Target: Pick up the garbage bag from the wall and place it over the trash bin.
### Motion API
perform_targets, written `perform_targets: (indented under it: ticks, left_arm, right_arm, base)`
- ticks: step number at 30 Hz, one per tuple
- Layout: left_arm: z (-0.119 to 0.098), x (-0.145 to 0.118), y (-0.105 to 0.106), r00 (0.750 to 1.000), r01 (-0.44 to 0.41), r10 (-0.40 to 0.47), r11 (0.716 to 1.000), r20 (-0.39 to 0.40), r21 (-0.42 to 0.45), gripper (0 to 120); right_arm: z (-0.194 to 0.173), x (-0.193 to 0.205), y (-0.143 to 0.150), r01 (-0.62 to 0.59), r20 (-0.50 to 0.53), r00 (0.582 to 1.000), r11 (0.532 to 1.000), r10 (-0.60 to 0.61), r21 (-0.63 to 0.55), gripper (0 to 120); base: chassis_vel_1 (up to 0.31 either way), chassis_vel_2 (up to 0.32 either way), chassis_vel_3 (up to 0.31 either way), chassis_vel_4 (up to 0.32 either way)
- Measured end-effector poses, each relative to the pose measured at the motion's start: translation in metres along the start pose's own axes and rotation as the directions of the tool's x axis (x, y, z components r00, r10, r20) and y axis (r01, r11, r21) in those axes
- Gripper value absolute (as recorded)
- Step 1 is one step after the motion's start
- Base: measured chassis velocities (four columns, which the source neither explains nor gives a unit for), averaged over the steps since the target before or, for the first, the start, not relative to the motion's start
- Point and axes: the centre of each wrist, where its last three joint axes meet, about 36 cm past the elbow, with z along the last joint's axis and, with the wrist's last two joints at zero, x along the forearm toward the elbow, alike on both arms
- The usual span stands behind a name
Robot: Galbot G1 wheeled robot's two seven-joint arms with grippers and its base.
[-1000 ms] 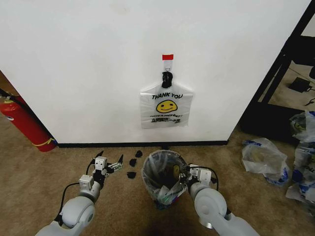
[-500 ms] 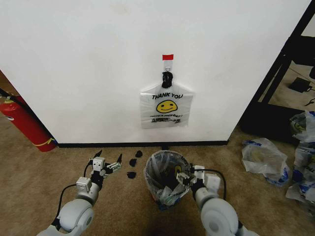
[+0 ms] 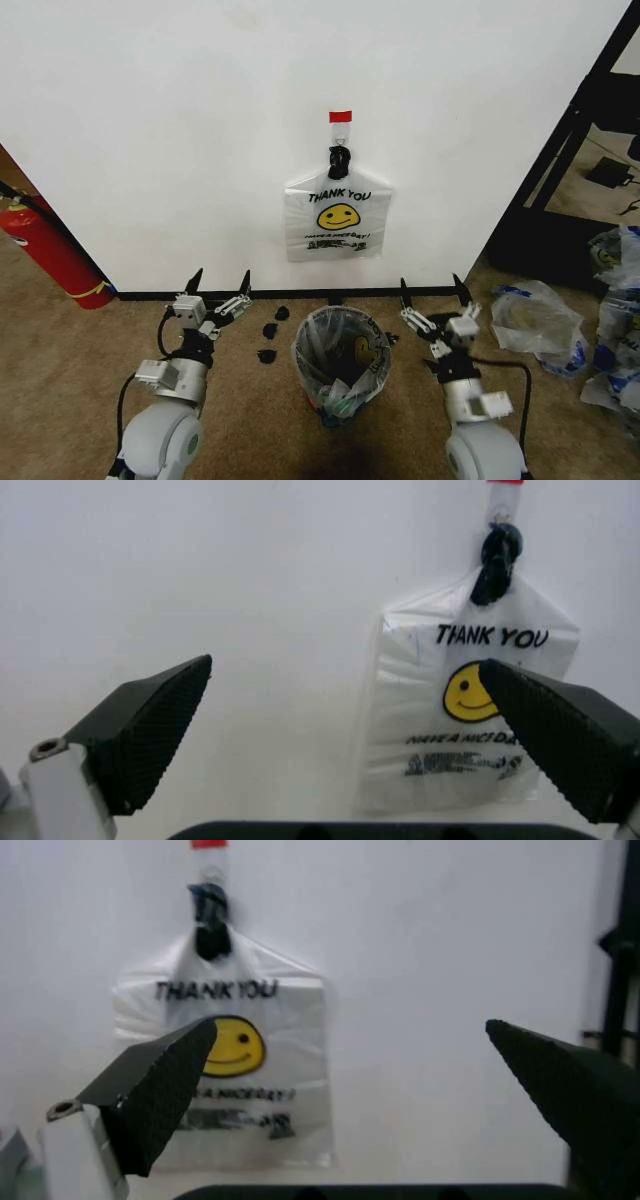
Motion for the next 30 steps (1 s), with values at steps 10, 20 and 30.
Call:
perform_targets:
  ticks: [10, 20, 30]
  left_arm:
    - [-0.018, -0.003, 0.010, 1.000, 0.022, -0.021, 0.998, 0.020, -0.050, 100]
    - [-0.022, 0.009, 0.011, 1.000, 0.004, -0.004, 0.998, -0.004, -0.062, 100]
    - [-0.033, 0.016, 0.023, 1.000, 0.009, -0.010, 0.998, -0.016, -0.065, 100]
  right_arm:
    - [-0.024, 0.030, 0.004, -0.092, -0.131, 0.987, 0.994, 0.098, 0.054, 100]
    - [-0.023, 0.040, 0.013, -0.063, -0.098, 0.993, 0.998, 0.064, 0.018, 100]
    - [-0.024, 0.036, 0.019, -0.076, -0.089, 0.993, 0.997, 0.076, 0.007, 100]
  base:
    - [0.000, 0.000, 0.000, 0.000]
    - [0.000, 0.000, 0.000, 0.000]
    - [0.000, 0.000, 0.000, 0.000]
